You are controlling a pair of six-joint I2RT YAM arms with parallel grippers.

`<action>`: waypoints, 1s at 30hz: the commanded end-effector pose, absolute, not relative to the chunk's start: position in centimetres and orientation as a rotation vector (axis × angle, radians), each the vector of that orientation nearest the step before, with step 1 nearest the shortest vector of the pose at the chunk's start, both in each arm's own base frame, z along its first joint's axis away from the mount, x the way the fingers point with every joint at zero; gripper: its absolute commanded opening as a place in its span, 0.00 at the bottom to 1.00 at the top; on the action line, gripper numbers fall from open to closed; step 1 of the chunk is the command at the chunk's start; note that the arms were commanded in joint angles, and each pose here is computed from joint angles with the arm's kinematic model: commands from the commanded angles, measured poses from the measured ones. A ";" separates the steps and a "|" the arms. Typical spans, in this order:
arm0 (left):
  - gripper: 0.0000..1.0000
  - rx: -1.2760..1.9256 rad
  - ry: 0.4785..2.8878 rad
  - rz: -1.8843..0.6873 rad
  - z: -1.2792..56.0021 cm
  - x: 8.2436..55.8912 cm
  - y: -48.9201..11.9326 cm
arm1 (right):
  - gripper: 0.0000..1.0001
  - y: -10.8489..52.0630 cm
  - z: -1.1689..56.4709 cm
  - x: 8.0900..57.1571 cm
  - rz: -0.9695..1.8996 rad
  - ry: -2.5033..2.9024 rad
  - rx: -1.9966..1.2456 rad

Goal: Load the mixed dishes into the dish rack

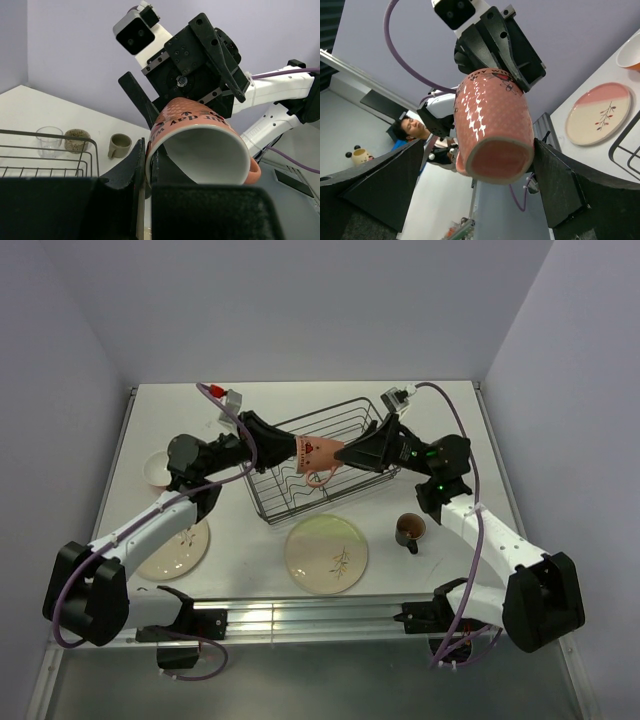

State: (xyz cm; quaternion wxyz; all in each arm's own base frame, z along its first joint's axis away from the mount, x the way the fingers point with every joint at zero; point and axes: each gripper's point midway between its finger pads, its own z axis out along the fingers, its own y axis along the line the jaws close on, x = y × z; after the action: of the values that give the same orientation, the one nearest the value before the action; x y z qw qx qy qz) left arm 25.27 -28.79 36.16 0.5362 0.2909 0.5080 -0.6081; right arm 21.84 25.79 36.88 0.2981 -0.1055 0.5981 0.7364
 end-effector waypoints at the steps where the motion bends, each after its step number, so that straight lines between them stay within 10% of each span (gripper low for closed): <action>1: 0.00 0.696 1.121 -1.429 37.7 24.9 -28.9 | 0.95 26.1 38.6 20.9 1.965 1.538 -0.307; 14: 0.00 0.681 1.187 -1.379 36.1 26.0 -30.0 | 0.82 27.0 38.2 22.2 1.989 1.615 -0.192; 20: 0.00 0.665 1.220 -1.370 35.3 26.7 -30.3 | 0.37 26.9 38.2 21.8 1.997 1.603 -0.200; 30: 0.69 0.615 1.233 -1.324 35.2 27.1 -29.6 | 0.10 26.0 38.1 23.3 1.898 1.572 -0.277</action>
State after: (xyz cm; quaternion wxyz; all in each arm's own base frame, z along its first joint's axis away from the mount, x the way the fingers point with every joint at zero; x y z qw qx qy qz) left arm 27.15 -30.17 33.99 0.5457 0.2647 0.5419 -0.5818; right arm 23.25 26.59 34.93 0.2673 -0.0541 0.6339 0.7238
